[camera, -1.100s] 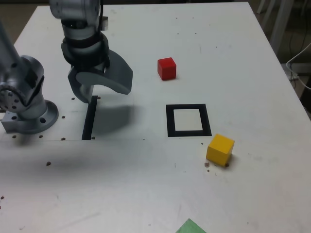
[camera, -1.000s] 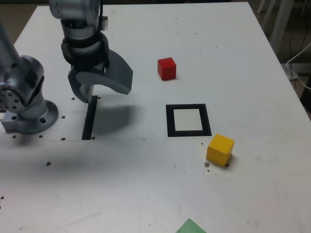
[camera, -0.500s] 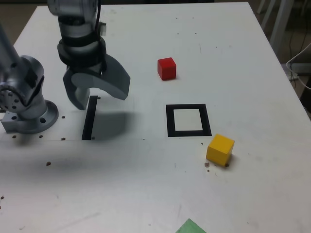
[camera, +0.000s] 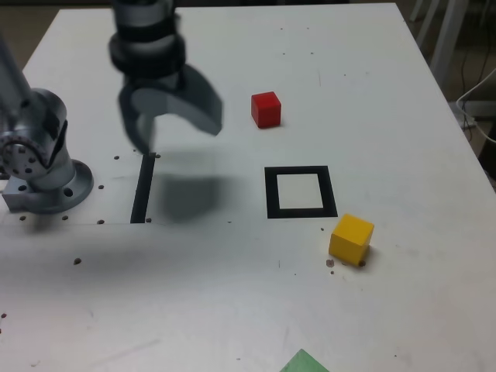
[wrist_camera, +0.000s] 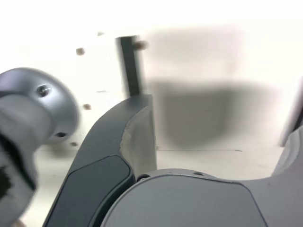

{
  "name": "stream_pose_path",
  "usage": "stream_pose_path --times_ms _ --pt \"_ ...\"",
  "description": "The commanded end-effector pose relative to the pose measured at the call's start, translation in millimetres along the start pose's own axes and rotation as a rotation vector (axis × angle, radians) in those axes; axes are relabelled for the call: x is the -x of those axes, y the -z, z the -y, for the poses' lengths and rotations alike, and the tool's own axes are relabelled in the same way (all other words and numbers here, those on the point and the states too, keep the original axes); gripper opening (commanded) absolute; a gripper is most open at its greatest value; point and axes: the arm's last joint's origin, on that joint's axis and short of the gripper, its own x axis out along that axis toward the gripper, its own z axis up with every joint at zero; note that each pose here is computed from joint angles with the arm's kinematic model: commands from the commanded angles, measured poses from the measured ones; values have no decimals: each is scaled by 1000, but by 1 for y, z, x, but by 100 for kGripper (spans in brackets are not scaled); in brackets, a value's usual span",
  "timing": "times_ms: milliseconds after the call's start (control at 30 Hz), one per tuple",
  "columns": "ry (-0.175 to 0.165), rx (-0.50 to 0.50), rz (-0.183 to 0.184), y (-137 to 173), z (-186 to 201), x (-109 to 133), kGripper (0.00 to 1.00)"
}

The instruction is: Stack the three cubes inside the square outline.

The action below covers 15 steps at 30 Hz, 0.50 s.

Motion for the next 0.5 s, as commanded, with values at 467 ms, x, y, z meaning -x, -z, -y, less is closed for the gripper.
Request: stream_pose_path --times_ms 467 --pt "17 79 -25 -51 -65 24 100"
